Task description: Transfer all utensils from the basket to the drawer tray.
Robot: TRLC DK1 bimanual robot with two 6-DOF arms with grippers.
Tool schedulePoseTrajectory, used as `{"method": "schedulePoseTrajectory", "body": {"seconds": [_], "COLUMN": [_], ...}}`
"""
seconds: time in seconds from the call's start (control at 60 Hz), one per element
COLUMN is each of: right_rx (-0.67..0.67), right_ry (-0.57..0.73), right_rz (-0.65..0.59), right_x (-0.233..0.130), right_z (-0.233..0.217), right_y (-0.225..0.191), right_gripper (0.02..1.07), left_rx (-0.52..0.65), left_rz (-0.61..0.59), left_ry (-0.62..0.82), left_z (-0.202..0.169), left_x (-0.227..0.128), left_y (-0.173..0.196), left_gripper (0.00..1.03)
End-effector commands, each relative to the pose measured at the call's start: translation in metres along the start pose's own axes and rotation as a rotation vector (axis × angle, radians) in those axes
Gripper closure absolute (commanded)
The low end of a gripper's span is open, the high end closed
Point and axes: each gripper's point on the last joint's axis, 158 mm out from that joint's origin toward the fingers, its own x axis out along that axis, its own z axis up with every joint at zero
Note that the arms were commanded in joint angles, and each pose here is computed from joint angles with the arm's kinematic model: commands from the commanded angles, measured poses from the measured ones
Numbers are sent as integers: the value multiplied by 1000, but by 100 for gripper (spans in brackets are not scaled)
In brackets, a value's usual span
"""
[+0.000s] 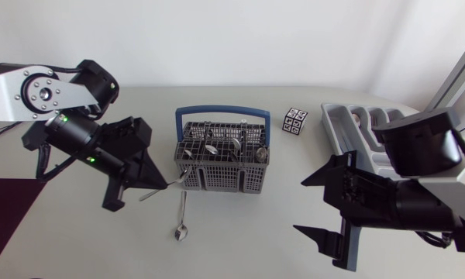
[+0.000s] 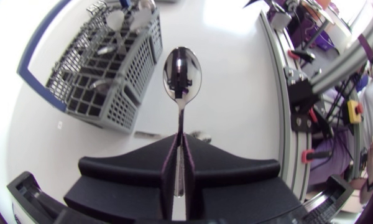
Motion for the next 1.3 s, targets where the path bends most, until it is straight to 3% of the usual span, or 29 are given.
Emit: {"method": "schedulePoseTrajectory", "body": {"seconds": [0.0, 0.217, 0.317, 0.55, 0.617, 0.85, 1.217, 1.283], "right_rx": [84, 181, 251, 311, 348, 502, 582, 587], "right_ry": [-35, -100, -119, -164, -181, -260, -274, -273], "right_rz": [-9, 36, 73, 116, 131, 111, 150, 153], "right_x": [-3, 2, 9, 18, 17, 8, 18, 20], "right_z": [18, 61, 78, 117, 123, 134, 139, 139], "right_y": [-5, -3, -5, -10, -17, -64, -84, -85], "right_gripper": [6, 7, 16, 17, 26, 49, 50, 59], "left_rx": [-119, -309, -393, -496, -529, -559, -582, -578], "left_rz": [41, 169, 149, 86, 71, 33, 38, 40], "left_ry": [-99, -389, -450, -541, -573, -593, -661, -657], "left_z": [40, 121, 139, 174, 184, 203, 223, 224], "left_x": [-8, -31, -28, -23, -23, -12, -26, -23], "left_y": [-1, 22, 25, 17, 18, 18, 26, 24], "left_gripper": [100, 100, 100, 100, 100, 100, 100, 100]}}
